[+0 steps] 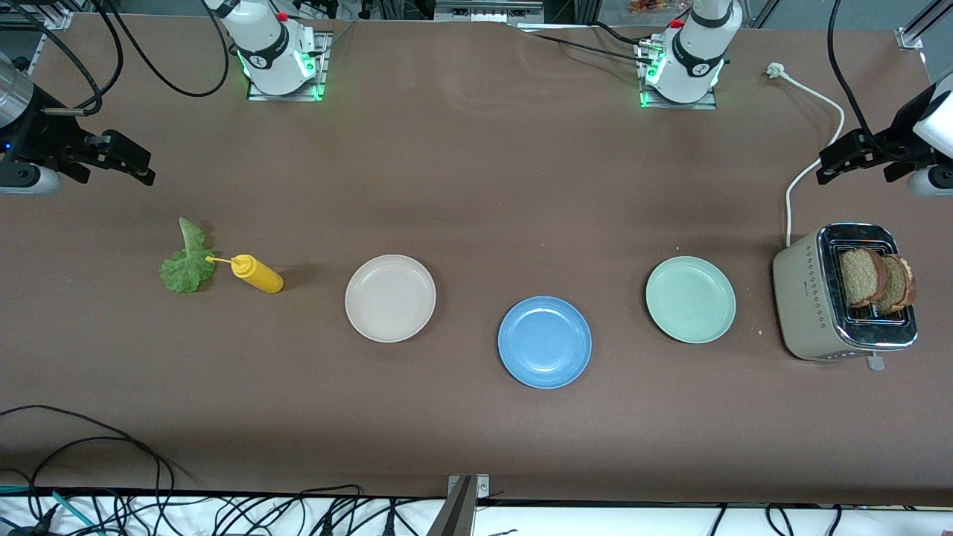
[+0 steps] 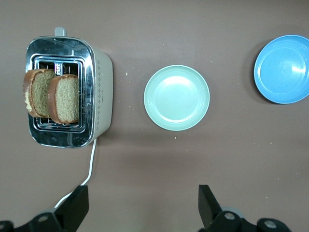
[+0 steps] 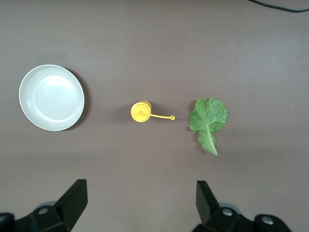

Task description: Make sandwich in blue plate with both arms

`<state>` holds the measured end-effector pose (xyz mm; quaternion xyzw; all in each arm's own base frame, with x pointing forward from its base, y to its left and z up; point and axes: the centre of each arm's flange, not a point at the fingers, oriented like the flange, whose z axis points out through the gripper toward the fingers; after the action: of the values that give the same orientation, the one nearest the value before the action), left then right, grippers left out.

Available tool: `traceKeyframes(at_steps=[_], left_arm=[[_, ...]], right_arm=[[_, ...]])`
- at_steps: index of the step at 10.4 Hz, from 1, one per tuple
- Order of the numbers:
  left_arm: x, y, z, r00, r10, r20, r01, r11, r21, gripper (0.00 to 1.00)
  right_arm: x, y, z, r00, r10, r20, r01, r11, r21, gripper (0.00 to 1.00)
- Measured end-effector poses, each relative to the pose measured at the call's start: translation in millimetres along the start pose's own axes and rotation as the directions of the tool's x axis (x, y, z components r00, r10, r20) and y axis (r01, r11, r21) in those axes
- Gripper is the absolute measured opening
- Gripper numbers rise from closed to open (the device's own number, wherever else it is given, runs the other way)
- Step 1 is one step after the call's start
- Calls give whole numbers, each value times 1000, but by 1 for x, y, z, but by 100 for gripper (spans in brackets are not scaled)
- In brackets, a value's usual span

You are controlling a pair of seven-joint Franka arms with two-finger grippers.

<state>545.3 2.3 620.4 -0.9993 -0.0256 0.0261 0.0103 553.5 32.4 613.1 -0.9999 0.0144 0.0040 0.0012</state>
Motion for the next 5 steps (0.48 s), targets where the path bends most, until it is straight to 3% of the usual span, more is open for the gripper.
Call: traceKeyframes(at_steps=[5], left_arm=[[0,0,0,1000,0,0,0,1000,0,100]], right_arm=[[1,-6,8,1000,-11,28,11,1000,-1,100]])
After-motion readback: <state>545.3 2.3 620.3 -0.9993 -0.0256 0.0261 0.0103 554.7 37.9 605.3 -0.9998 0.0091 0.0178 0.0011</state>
